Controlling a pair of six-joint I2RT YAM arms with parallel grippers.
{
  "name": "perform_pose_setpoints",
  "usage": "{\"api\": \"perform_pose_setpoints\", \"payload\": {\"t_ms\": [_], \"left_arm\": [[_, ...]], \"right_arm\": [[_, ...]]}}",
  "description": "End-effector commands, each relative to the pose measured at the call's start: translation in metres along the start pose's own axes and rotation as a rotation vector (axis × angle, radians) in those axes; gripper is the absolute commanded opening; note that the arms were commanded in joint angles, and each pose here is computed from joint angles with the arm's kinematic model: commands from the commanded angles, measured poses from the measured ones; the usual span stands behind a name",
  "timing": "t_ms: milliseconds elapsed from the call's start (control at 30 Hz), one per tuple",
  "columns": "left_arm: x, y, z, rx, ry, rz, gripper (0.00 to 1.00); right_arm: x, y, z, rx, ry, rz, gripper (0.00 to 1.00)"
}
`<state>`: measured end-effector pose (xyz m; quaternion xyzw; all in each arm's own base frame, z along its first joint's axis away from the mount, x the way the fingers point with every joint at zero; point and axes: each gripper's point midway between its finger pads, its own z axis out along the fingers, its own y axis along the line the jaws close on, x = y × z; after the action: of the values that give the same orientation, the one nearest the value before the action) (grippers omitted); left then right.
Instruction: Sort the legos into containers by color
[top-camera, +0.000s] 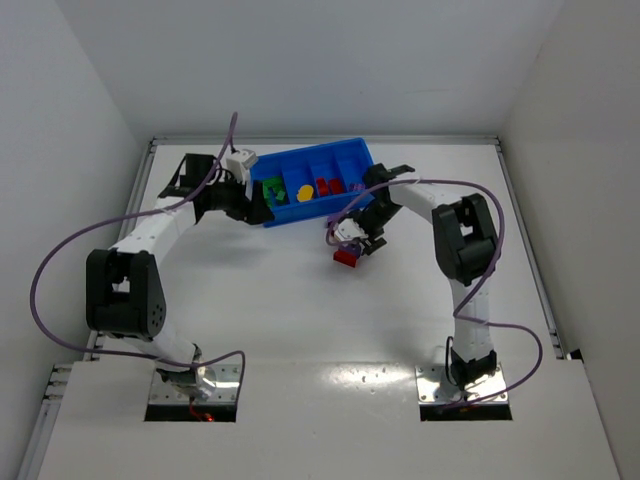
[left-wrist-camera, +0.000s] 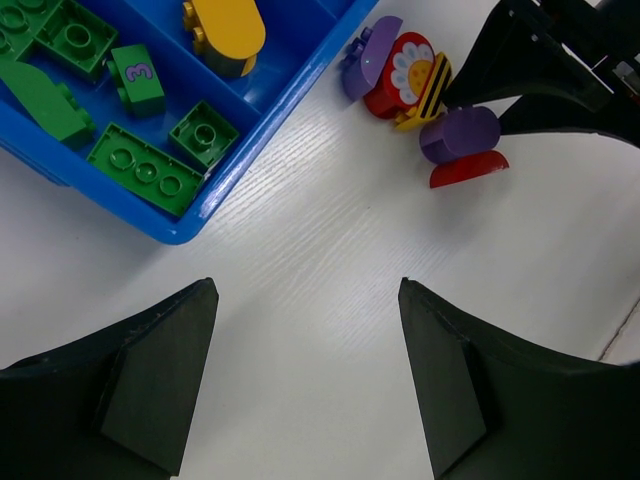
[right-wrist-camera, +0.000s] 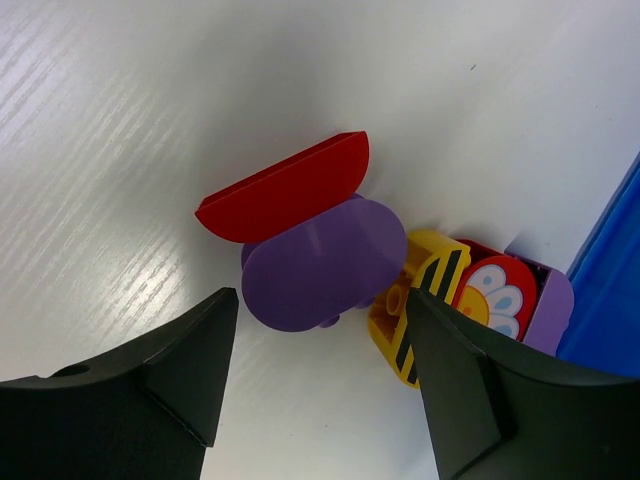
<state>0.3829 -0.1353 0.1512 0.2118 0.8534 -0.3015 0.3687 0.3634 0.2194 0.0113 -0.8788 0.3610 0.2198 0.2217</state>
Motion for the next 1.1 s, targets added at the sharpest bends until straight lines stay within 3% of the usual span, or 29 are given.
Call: {"api": "perform_pose_setpoints", "payload": {"t_ms": [0, 567, 1067], "left_arm": [[-0.021, 0.0, -0.005, 0.009, -0.045, 0.048, 0.79], [-0.012, 0.004, 0.0, 0.024, -0.02, 0.008, 0.79], [-0.012, 0.003, -0.002, 0.024, -0.02, 0.017, 0.79]], "right_arm": [[-0.009, 0.006, -0.002, -0.005, -0.01, 0.007, 0.69], [-0.025, 0.039, 0.007, -0.009, -0.011, -0.013, 0.69], [-0.011, 0.009, 0.021, 0.037, 0.023, 0.099, 0.69]]}}
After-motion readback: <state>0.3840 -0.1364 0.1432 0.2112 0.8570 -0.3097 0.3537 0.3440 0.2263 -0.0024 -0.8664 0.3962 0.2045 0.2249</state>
